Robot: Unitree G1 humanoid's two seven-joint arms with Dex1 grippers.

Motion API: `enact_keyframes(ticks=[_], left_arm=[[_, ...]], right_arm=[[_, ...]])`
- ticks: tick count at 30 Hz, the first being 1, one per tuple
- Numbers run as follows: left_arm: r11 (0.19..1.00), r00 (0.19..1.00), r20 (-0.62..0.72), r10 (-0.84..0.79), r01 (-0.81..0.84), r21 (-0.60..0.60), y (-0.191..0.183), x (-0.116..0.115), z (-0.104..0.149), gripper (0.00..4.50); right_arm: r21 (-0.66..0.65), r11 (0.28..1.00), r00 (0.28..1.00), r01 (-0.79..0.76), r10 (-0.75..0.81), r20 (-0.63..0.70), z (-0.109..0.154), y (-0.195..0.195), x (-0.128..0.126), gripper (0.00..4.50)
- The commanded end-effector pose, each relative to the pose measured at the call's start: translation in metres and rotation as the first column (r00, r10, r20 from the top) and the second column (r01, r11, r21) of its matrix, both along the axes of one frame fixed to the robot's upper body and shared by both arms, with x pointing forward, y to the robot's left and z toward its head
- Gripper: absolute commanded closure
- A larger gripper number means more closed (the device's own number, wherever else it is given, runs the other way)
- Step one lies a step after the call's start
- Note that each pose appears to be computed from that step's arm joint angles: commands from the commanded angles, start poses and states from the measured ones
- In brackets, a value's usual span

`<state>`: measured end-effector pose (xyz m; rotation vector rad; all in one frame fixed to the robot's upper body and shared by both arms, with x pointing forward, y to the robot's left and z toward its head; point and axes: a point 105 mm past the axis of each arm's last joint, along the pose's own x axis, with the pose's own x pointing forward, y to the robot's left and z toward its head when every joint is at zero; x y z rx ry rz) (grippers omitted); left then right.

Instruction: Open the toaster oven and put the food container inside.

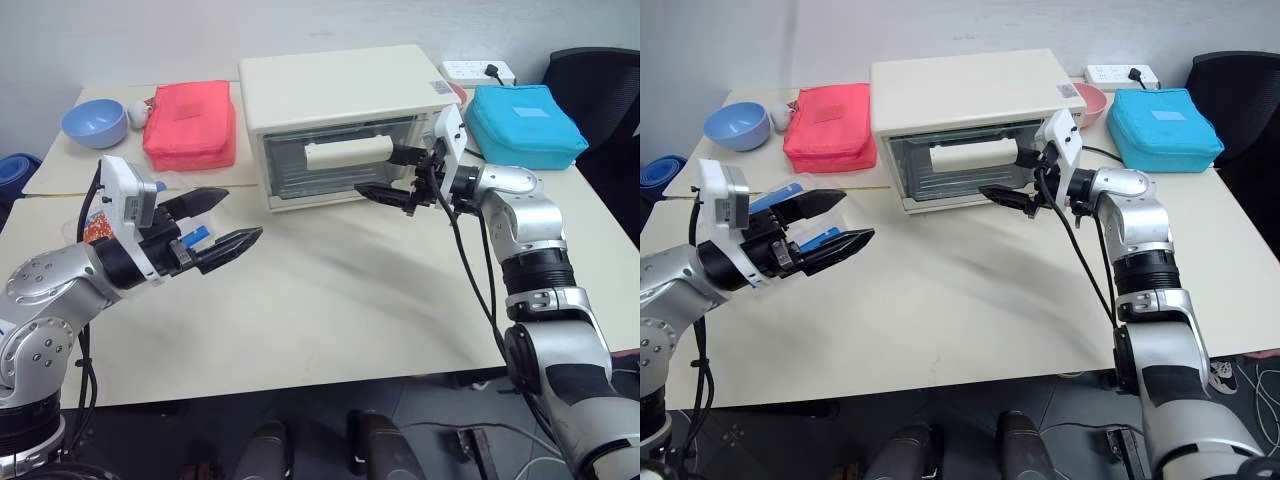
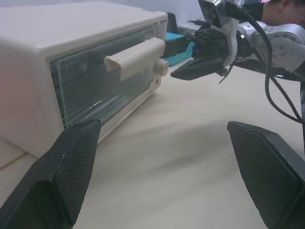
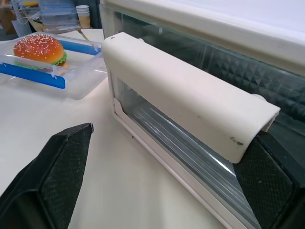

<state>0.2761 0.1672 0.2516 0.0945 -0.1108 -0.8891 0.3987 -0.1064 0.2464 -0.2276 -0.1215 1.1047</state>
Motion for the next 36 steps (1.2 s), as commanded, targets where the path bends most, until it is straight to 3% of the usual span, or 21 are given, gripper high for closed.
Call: enact_keyframes(ticks=[1,6,12,17,30,36], left_arm=[[1.000,0.998,0.048,0.029,-0.028,-0.010,0.003,0.007,0.011,0.00],[0.987,0.980,0.122,0.155,-0.160,0.029,0.009,0.047,0.022,1.11],[0.981,0.967,0.192,0.167,-0.182,0.067,-0.007,0.082,0.034,2.92],[0.982,0.970,0.203,0.132,-0.156,0.110,-0.017,0.098,0.032,4.48],[0.972,0.989,0.136,-0.059,0.026,0.232,-0.045,0.090,0.002,4.48],[0.956,0.988,0.094,-0.120,0.089,0.279,-0.057,0.083,-0.020,4.48]], right_arm=[[0.017,0.996,0.994,-0.088,0.087,0.066,0.015,0.010,-0.018,0.03],[0.030,0.995,0.994,-0.090,0.088,0.058,0.004,0.013,-0.028,0.00],[0.051,0.996,0.997,-0.071,0.069,0.036,-0.008,0.014,-0.036,0.00],[0.062,0.996,0.998,-0.058,0.057,0.024,-0.013,0.014,-0.041,0.00],[0.032,0.995,0.996,0.093,-0.092,-0.017,-0.030,-0.020,-0.052,0.00],[-0.049,0.983,0.981,0.176,-0.179,-0.075,-0.046,-0.061,-0.078,0.00]])
